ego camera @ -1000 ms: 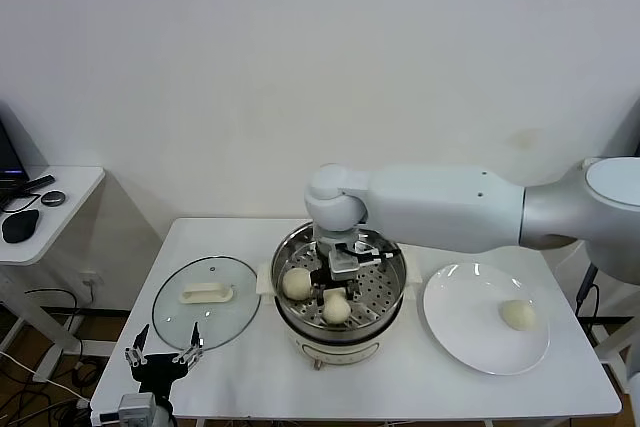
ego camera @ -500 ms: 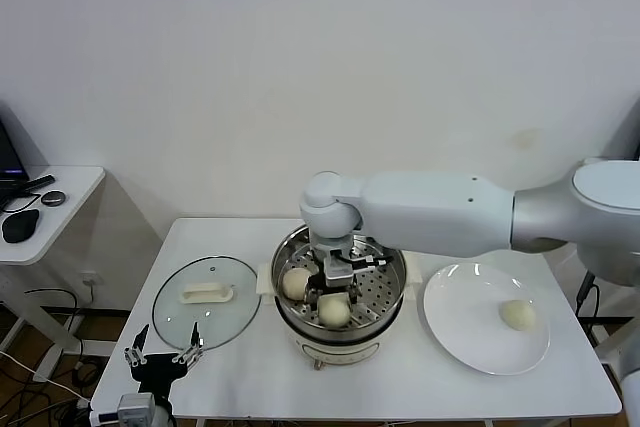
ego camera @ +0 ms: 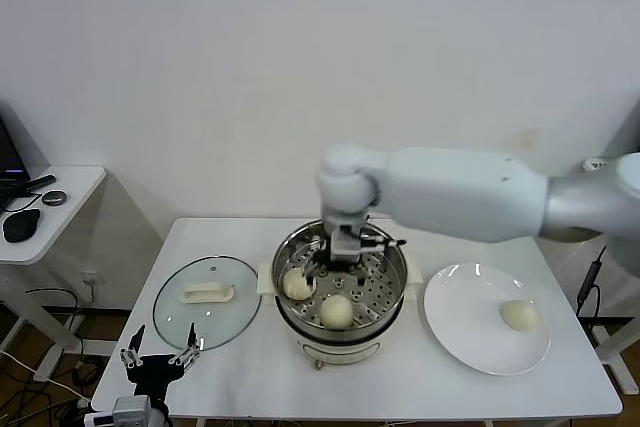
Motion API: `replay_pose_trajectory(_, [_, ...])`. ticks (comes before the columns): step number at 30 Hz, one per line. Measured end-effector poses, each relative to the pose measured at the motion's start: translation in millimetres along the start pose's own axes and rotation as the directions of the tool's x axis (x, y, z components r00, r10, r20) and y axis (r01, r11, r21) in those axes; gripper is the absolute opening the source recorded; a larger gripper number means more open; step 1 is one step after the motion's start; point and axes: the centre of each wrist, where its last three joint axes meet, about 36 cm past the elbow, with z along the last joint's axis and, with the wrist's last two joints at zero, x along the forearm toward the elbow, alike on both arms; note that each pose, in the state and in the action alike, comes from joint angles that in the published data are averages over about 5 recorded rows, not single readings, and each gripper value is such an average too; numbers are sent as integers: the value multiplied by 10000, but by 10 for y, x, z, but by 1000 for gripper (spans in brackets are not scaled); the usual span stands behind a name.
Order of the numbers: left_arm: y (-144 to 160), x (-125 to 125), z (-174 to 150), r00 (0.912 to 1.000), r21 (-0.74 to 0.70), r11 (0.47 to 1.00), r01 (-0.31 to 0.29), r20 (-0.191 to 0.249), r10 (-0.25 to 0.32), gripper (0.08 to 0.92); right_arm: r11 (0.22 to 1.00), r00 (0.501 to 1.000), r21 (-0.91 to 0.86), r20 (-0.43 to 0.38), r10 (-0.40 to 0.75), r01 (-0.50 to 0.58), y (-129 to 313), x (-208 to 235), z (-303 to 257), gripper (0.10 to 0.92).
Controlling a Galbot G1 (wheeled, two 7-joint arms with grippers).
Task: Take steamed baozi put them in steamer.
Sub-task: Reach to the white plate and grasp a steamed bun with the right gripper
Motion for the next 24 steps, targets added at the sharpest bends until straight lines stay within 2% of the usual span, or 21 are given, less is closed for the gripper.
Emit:
replay_pose_trajectory(3, [11, 19, -2, 10000, -15, 10000, -79, -36, 79, 823, 9848, 9974, -1580, -109, 709, -718, 305, 233, 133, 823])
replay_pose_trajectory(6, [30, 27, -12, 9998, 30, 9999, -166, -73, 166, 823, 9190, 9888, -3652, -387, 1443, -1484, 694, 457, 260, 823])
replay_pose_trajectory(10, [73, 50, -34, 9995, 157, 9995, -283, -132, 285, 823, 7376, 9750, -6397, -1013, 1977, -2161, 1338, 659, 408, 823])
replay_pose_trajectory(14, [112, 56, -48, 9989, 318, 9985, -438, -134, 443, 823, 5331, 9697, -8138, -1489, 1938, -2315, 2004, 678, 459, 823])
replay_pose_trajectory(19, [154, 65, -46, 9981, 479, 9971, -584, -182, 594, 823, 3277, 9713, -9191, -1732, 1630, -2189, 2742, 426, 433, 823])
replay_pose_trajectory(24, [168, 74, -45, 9969, 629, 9956, -702, -305, 722, 823, 1987, 9768, -9592, -1815, 1138, -2014, 3282, 36, 403, 823])
